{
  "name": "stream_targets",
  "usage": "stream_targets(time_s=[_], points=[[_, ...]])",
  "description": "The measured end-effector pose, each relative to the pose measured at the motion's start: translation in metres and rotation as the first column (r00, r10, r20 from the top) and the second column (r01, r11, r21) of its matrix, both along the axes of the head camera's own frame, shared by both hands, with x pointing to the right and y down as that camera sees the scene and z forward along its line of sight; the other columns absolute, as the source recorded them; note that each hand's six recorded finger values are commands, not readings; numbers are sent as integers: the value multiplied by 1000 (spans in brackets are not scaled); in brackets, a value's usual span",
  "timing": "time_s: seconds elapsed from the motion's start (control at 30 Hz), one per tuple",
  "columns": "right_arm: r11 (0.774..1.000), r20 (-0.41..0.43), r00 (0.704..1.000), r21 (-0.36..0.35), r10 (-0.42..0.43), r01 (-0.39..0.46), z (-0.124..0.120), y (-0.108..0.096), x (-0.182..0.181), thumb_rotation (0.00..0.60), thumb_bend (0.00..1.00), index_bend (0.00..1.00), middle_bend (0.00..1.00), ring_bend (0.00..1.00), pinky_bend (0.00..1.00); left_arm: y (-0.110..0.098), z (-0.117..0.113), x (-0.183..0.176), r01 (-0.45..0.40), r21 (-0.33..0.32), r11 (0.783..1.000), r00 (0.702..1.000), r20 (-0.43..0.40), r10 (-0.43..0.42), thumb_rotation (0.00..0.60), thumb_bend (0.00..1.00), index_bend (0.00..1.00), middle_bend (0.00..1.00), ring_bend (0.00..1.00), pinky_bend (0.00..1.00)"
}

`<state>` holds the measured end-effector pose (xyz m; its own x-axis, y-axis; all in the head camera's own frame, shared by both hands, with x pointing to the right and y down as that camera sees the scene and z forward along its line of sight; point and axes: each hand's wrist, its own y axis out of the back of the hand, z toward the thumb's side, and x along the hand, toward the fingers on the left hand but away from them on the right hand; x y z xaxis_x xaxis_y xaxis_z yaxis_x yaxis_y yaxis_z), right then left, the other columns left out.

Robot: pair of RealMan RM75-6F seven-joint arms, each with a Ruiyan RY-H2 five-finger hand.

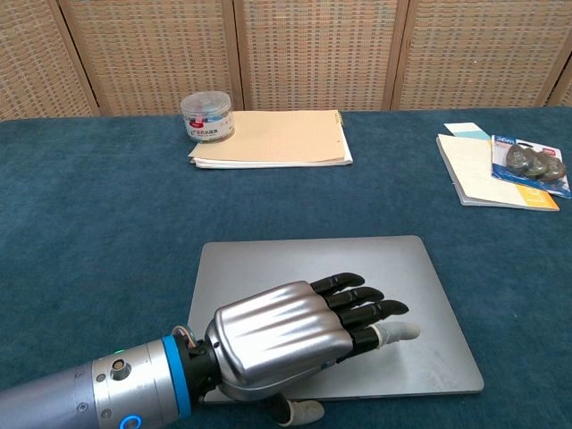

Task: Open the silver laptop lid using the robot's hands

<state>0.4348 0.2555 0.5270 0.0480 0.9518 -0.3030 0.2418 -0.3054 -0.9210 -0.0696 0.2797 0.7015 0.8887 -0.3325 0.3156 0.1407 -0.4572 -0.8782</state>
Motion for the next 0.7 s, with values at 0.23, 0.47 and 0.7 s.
stream_targets(time_s=[0.23, 0.47, 0.7], points=[[1000, 4, 1000, 0, 2, -2, 0, 0, 1, 600, 0, 0, 0, 0, 0, -3, 0, 2, 7, 22, 1000, 1000, -1, -7, 600, 465, 0, 0, 0, 0], [1000, 7, 1000, -1, 3, -3, 0, 0, 1, 600, 0, 0, 0, 0, 0, -11, -5, 1, 24, 51, 998, 1000, -6, -23, 600, 462, 0, 0, 0, 0], [1000, 9, 1000, -1, 0, 0, 0, 0, 0, 600, 0, 0, 0, 0, 0, -35, -10, 2, 84, 101, 991, 996, -11, -83, 600, 471, 0, 0, 0, 0]])
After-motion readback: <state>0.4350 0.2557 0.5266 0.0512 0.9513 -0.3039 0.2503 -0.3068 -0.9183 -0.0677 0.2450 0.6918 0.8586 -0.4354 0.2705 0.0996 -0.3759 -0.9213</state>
